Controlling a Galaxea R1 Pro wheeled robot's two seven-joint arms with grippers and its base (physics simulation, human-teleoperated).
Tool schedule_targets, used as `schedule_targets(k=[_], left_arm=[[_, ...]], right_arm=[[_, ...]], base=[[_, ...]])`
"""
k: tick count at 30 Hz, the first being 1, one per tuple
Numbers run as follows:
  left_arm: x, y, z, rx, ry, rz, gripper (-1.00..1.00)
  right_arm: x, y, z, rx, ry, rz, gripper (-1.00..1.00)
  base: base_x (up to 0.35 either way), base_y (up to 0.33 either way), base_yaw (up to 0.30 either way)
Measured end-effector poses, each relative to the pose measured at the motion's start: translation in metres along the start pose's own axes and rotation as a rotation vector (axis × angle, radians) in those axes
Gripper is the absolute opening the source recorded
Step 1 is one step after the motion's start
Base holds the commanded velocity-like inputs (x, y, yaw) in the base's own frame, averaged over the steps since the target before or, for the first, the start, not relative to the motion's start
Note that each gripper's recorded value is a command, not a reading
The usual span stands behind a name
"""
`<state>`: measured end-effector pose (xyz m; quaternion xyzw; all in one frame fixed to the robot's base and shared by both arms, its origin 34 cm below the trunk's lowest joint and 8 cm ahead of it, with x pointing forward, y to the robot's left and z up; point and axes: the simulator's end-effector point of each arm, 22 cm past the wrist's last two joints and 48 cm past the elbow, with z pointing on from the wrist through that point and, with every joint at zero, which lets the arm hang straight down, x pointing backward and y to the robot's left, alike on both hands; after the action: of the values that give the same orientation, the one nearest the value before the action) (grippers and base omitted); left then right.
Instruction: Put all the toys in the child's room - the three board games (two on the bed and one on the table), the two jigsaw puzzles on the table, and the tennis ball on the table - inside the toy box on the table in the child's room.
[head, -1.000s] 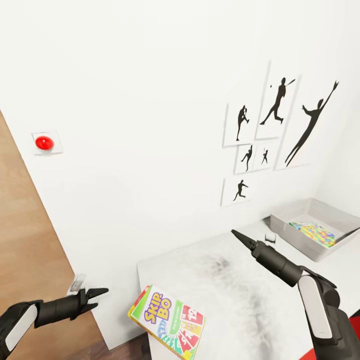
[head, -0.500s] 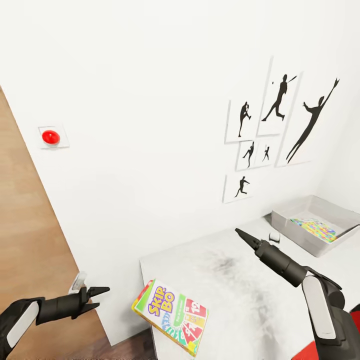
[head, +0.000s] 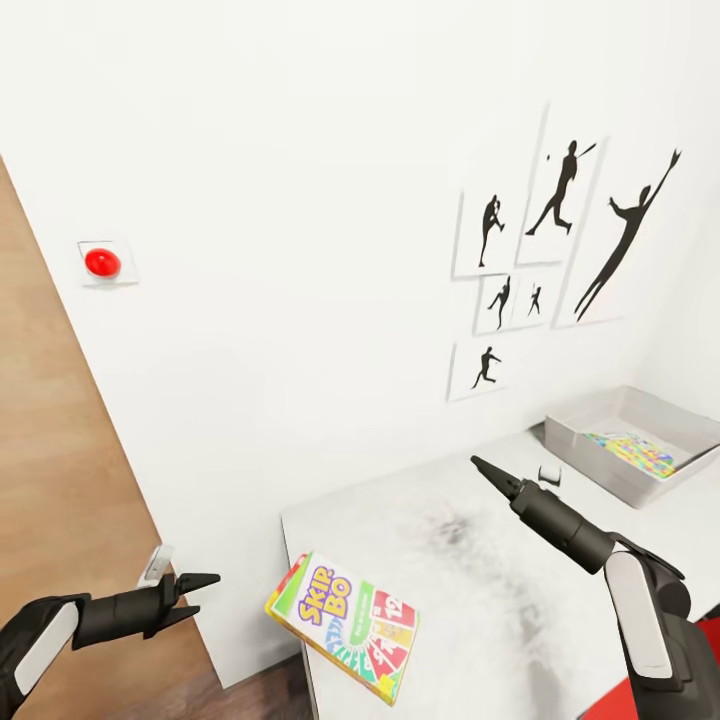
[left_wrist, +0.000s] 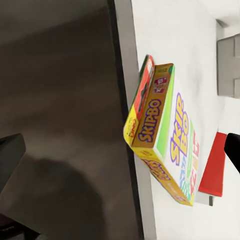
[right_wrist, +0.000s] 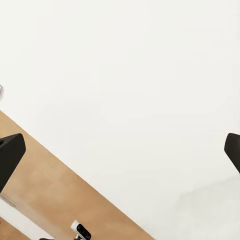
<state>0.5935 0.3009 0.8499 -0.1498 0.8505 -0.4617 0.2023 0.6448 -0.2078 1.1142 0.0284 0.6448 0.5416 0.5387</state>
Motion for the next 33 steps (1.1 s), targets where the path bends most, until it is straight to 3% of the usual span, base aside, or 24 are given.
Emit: schedule_targets(k=[13,18,24,33], left_arm=[[0.018,0.002,0.034,0.030,0.031,-0.009,1.00],[0.039,0.004,0.059,0.020,0.080,0.009,1.00],[0.060,0.013,0.079,-0.012,0.137,0.045,1.00],[0.062,0.026,0.085,-0.023,0.143,0.056,1.00]], right_arm=[[0.003,0.004,0.000,-0.032,-0.006,-0.037,1.00],[0.004,0.025,-0.003,-0.124,0.001,-0.051,1.00],[0.014,0.050,-0.010,-0.256,0.033,-0.021,1.00],[0.022,0.045,-0.015,-0.279,0.040,-0.010,1.00]], base=[[0.000,0.000,0.000],[0.000,0.000,0.000],[0.000,0.000,0.000],[0.000,0.000,0.000]])
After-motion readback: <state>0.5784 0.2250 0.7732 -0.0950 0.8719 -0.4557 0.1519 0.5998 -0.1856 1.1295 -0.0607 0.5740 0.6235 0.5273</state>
